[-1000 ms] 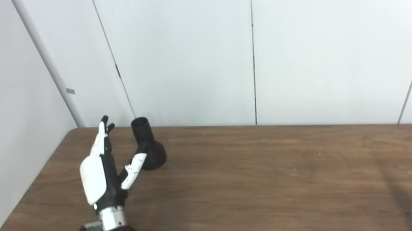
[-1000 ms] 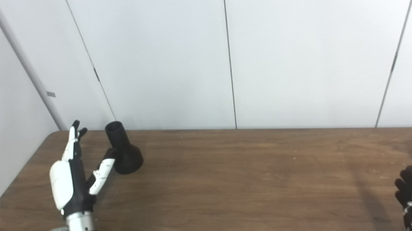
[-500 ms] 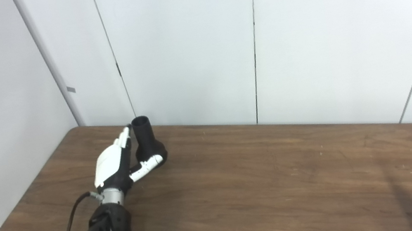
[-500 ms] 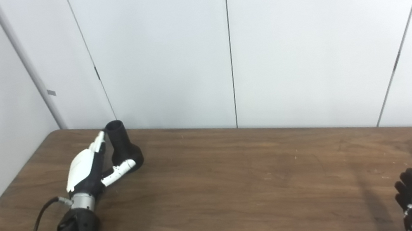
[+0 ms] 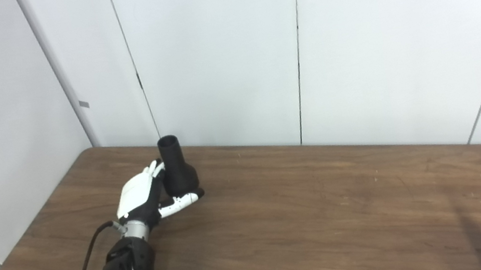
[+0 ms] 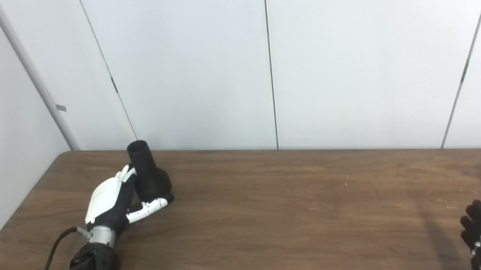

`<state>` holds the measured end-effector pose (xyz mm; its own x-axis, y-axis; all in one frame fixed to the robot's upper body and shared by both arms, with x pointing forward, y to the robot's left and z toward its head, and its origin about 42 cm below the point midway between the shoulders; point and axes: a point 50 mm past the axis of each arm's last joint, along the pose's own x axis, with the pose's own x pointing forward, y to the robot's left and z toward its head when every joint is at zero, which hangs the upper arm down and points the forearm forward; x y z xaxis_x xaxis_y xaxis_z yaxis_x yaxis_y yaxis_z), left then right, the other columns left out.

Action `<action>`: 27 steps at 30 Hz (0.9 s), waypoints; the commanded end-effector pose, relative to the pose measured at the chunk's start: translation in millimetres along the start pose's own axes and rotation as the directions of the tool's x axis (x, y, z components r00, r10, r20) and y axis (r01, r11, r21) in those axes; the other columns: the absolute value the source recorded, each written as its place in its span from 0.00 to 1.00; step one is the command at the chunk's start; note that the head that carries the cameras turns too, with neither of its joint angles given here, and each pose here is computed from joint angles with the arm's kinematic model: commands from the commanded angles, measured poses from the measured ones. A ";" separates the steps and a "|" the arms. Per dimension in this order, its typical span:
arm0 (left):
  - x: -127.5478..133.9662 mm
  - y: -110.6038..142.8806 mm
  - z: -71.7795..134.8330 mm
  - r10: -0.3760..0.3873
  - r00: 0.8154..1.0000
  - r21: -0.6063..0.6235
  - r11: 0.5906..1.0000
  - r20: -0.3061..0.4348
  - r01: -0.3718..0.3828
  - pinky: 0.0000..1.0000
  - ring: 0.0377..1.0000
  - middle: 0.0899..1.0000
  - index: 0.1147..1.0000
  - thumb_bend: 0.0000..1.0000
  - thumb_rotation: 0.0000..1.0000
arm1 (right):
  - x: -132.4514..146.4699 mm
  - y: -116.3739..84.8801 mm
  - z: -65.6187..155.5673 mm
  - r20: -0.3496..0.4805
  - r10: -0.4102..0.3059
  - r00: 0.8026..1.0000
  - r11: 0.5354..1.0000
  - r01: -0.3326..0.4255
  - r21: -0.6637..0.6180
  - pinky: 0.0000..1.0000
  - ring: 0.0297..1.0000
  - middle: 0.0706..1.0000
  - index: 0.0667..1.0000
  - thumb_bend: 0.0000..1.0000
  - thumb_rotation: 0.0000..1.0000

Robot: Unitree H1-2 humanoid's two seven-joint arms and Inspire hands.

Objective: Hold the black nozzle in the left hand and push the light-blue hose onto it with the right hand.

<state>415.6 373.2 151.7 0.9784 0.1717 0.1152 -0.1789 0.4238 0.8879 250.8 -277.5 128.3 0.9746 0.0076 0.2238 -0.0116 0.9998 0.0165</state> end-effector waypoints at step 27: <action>19.1 5.9 19.2 0.199 0.972 -0.009 0.980 0.124 -0.199 1.00 0.96 0.84 0.51 0.54 0.76 | -17.3 0.8 -1.4 -0.061 -0.004 0.998 1.000 0.005 0.014 1.00 1.00 1.00 1.00 0.61 1.00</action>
<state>423.6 362.3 145.0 0.9532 0.1705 0.2496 -0.2989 0.4088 0.8623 240.5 -276.7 126.3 0.9844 0.0089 0.1758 -0.0129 0.9997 0.0215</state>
